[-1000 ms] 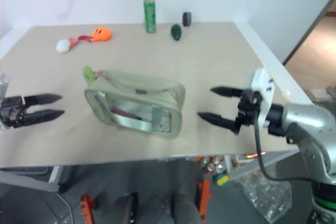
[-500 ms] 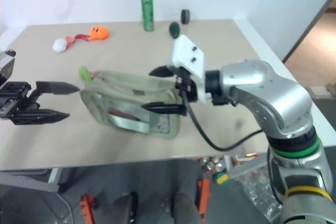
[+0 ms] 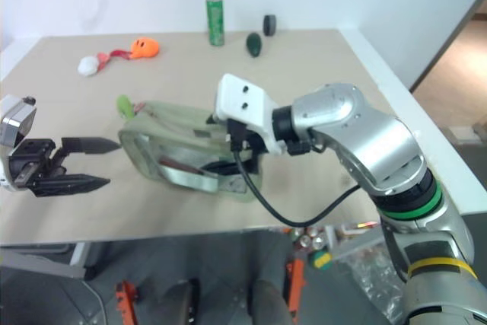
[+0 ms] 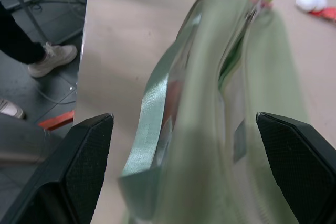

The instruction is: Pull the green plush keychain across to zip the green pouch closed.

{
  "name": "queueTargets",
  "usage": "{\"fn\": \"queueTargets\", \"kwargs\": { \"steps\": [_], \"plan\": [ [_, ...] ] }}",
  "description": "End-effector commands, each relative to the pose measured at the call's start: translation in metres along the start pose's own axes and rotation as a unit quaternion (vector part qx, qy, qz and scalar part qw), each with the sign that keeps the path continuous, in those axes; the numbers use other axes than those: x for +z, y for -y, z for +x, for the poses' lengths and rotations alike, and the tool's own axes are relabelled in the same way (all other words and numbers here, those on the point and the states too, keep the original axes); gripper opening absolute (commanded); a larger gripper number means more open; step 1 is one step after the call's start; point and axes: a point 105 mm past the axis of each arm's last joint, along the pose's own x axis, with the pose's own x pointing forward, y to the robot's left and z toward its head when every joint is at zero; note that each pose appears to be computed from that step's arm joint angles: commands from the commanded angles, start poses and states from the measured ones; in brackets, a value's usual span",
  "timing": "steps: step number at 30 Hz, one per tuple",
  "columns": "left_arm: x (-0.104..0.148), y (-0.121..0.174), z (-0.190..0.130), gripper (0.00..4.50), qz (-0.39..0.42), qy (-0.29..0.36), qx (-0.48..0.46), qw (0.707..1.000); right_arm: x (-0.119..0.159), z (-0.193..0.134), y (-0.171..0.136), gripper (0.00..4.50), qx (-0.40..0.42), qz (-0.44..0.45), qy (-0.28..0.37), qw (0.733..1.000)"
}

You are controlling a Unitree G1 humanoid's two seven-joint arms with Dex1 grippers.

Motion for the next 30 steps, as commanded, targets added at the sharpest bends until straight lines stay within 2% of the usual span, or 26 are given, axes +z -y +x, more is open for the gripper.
{"fn": "queueTargets", "kwargs": {
  "steps": [1,4,6,7,12,18,30],
  "plan": [
    [0.009,0.001,-0.004,4.48,0.030,0.012,0.011,0.999,0.005,0.003,-0.004,4.50,0.002,-0.025,0.005,1.000],
    [0.009,0.001,-0.003,4.48,0.031,0.016,0.011,0.999,-0.008,0.011,0.002,4.50,-0.007,-0.014,-0.007,1.000],
    [0.010,0.001,-0.003,4.50,0.031,0.018,0.011,0.999,-0.012,0.013,0.006,3.97,-0.012,-0.014,-0.011,1.000],
    [0.010,0.001,-0.003,4.50,0.031,0.019,0.011,0.999,-0.013,0.013,0.007,3.88,-0.013,-0.015,-0.012,1.000],
    [0.017,0.001,-0.005,4.50,0.036,0.034,0.015,0.999,-0.014,0.015,0.013,1.99,-0.023,-0.022,-0.009,0.999],
    [0.020,0.000,-0.007,4.50,0.035,0.042,0.020,0.998,-0.020,0.016,0.012,0.02,-0.014,-0.031,-0.016,0.999],
    [0.021,-0.002,-0.007,4.50,0.018,0.065,0.023,0.997,-0.027,0.013,0.017,0.02,-0.021,-0.037,-0.027,0.999]
  ]
}}
